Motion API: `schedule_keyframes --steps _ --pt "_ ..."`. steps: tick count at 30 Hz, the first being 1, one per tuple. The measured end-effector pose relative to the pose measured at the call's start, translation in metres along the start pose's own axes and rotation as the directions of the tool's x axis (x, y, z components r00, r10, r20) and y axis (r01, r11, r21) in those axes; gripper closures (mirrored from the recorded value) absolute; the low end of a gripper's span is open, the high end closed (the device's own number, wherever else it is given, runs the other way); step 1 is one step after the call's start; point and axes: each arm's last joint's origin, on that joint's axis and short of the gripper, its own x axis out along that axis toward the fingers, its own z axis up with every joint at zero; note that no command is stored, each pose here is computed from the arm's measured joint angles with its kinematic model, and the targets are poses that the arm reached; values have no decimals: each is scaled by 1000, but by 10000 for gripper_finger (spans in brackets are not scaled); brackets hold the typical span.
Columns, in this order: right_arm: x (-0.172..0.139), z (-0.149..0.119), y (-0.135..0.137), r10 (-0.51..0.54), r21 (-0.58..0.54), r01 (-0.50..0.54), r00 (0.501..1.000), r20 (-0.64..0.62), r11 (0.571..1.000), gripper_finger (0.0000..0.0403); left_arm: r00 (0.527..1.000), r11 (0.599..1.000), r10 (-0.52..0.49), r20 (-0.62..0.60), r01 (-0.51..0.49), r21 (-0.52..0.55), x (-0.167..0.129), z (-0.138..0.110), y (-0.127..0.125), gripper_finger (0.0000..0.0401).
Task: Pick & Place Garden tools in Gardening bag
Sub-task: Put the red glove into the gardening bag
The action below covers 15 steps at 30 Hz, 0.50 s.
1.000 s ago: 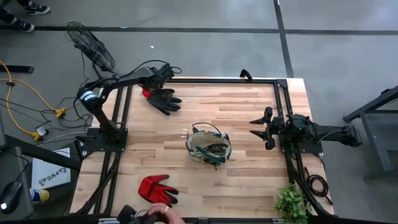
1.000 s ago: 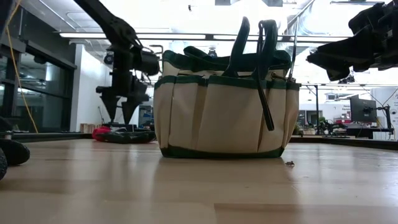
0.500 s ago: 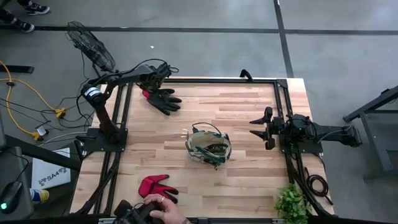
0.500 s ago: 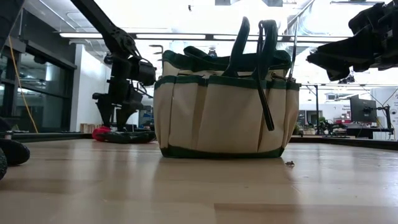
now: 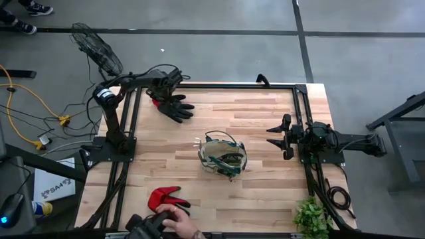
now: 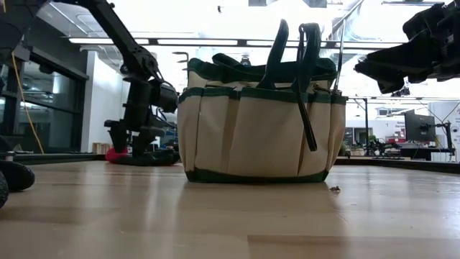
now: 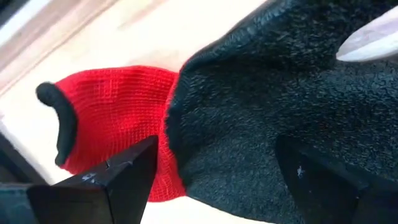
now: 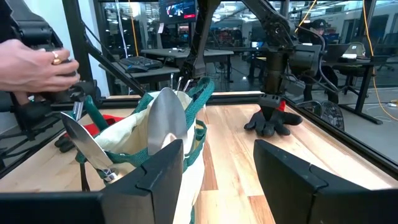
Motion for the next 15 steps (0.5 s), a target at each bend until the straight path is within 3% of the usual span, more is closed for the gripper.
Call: schedule_keyframes --steps 7,11,15 --pt "0 0 0 0 0 0 1000 0 1000 214 998 999 -31 -48 32 29 14 0 -10 82" --pt "0 0 0 0 0 0 1000 0 1000 214 993 992 -118 -28 119 32 23 -4 -18 82" --pt "0 0 0 0 0 0 1000 -1 1000 214 989 989 -143 -40 144 24 29 -10 -20 101"
